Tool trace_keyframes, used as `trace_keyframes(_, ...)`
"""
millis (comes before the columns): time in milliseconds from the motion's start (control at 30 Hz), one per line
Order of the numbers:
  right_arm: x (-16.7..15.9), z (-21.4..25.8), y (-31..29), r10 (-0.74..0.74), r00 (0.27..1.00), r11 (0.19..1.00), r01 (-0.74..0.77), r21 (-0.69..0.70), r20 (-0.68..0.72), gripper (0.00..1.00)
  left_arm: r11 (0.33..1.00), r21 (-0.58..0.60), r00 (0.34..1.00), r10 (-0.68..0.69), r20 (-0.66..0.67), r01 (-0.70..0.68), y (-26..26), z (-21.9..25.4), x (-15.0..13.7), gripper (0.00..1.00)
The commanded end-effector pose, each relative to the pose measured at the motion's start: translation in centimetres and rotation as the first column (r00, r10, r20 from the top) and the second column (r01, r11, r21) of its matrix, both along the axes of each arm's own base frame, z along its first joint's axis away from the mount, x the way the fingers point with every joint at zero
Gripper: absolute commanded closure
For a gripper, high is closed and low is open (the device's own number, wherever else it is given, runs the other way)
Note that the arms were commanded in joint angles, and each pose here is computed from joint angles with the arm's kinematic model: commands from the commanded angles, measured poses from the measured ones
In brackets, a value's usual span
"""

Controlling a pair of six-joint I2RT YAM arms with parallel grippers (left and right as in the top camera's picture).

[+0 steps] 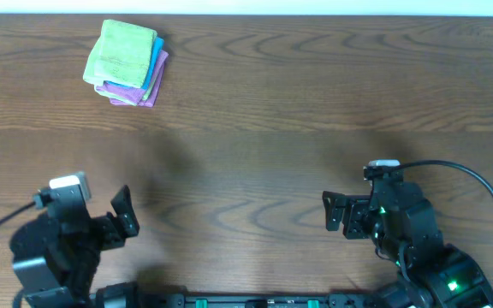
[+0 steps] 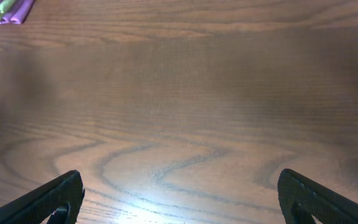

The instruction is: Fold the cloth

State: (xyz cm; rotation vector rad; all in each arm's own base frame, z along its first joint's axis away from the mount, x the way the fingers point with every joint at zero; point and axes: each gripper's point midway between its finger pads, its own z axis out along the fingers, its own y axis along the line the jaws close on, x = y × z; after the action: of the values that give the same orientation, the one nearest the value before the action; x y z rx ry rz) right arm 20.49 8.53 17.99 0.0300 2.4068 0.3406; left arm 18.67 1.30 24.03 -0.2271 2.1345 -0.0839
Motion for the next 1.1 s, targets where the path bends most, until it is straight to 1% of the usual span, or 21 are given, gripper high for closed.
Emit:
trace_keyframes(0,0.1,0.1,-0.4,-0.028,1.0,1.0,0.028,0.004,0.003,0.01,1.0,0.013,1.0,-0.001,0.018,0.001,0.0,-1.9,-0.4,0.05)
trace_keyframes(100,0.1,0.1,-0.4,-0.028,1.0,1.0,0.028,0.004,0.003,0.01,0.999,0.038,0.999,-0.026,0.02,0.025,-0.2,-3.8,-0.7,0.05)
trace_keyframes(200,0.1,0.1,-0.4,-0.028,1.0,1.0,0.028,0.004,0.003,0.01,0.993,0.09,0.996,-0.083,0.017,0.081,-0.7,-5.5,-1.2,0.05)
trace_keyframes(467,0.1,0.1,-0.4,-0.028,1.0,1.0,0.028,0.005,0.003,0.01,0.967,0.187,0.984,-0.178,0.009,0.174,-1.4,-8.2,-1.6,0.05)
trace_keyframes(800,0.1,0.1,-0.4,-0.028,1.0,1.0,0.028,0.004,0.003,0.01,0.969,0.171,0.984,-0.173,-0.051,0.179,-1.3,-13.2,-1.6,0.05)
trace_keyframes(1067,0.1,0.1,-0.4,-0.028,1.0,1.0,0.028,0.004,0.003,0.01,0.962,0.185,0.979,-0.19,-0.07,0.199,-1.5,-13.8,-1.7,0.05)
